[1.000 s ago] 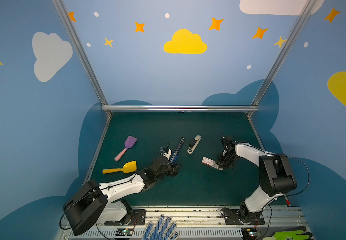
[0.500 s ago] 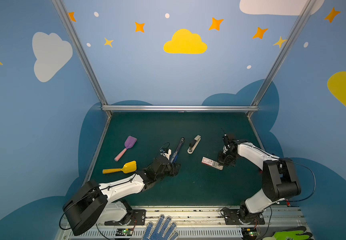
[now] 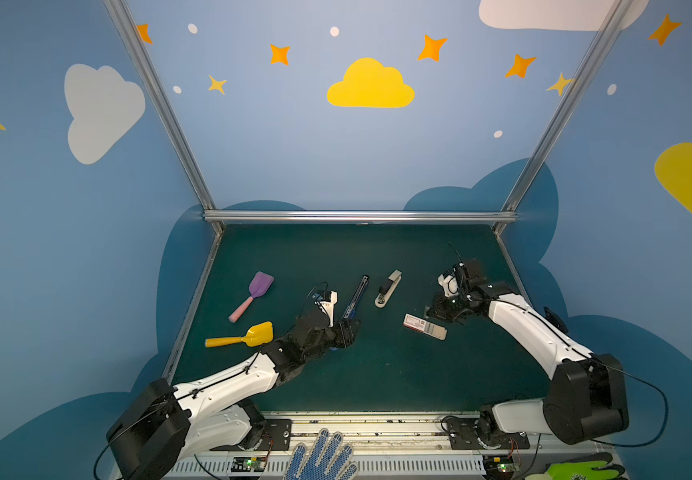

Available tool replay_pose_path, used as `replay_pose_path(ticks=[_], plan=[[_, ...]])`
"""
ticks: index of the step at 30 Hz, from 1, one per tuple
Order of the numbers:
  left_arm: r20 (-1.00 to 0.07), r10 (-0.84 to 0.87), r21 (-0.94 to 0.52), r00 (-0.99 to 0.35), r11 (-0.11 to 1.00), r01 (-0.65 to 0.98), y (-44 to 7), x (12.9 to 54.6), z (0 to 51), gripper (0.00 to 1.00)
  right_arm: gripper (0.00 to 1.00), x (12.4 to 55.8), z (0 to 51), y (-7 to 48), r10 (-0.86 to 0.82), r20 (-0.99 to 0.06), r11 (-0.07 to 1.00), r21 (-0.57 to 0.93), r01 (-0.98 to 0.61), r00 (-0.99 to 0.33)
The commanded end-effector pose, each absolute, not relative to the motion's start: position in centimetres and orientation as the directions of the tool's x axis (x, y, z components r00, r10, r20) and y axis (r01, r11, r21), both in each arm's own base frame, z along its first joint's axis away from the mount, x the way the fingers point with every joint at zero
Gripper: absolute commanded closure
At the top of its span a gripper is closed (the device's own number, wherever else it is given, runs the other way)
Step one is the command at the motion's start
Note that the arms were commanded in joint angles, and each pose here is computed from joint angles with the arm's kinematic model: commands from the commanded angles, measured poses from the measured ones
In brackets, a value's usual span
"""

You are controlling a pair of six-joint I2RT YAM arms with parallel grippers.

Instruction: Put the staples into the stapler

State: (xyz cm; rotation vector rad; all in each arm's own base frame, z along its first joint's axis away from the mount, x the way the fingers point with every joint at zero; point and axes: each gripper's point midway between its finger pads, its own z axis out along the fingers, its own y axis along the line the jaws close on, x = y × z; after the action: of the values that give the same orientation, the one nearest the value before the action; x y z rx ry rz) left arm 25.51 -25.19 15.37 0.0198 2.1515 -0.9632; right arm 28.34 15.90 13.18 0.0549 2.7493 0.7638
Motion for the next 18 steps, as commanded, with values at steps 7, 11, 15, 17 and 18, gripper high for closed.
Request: replay_pose_path(ticks=[7, 11, 15, 17, 18], plan=[[-0.57, -0.331, -0.802, -0.752, 0.423, 0.422, -26.7, 24.8, 21.4, 0.38, 1.0, 27.9, 23.9, 23.1, 0.029, -0.534, 0.529, 0.725, -0.441, -0.845], [-0.556, -0.321, -0.829, -0.766, 0.271, 0.488, -27.5, 24.1, 24.5, 0.38, 1.0, 27.4, 26.6, 24.4, 0.036, -0.586, 0.403, 0.749, -0.525, -0.809], [-0.569, -0.295, -0.821, -0.768, 0.158, 0.548, -28.4, 23.2, 27.2, 0.38, 1.0, 26.4, 28.4, 25.7, 0.01, -0.598, 0.284, 0.77, -0.572, -0.801], [-0.571, -0.288, -0.818, -0.769, 0.119, 0.562, -28.6, 22.9, 28.0, 0.37, 1.0, 25.7, 29.0, 26.3, -0.006, -0.609, 0.237, 0.77, -0.593, -0.793], [-0.572, -0.287, -0.816, -0.769, 0.102, 0.569, -28.8, 22.8, 28.5, 0.37, 1.0, 25.4, 29.3, 26.6, -0.014, -0.612, 0.218, 0.77, -0.599, -0.791]])
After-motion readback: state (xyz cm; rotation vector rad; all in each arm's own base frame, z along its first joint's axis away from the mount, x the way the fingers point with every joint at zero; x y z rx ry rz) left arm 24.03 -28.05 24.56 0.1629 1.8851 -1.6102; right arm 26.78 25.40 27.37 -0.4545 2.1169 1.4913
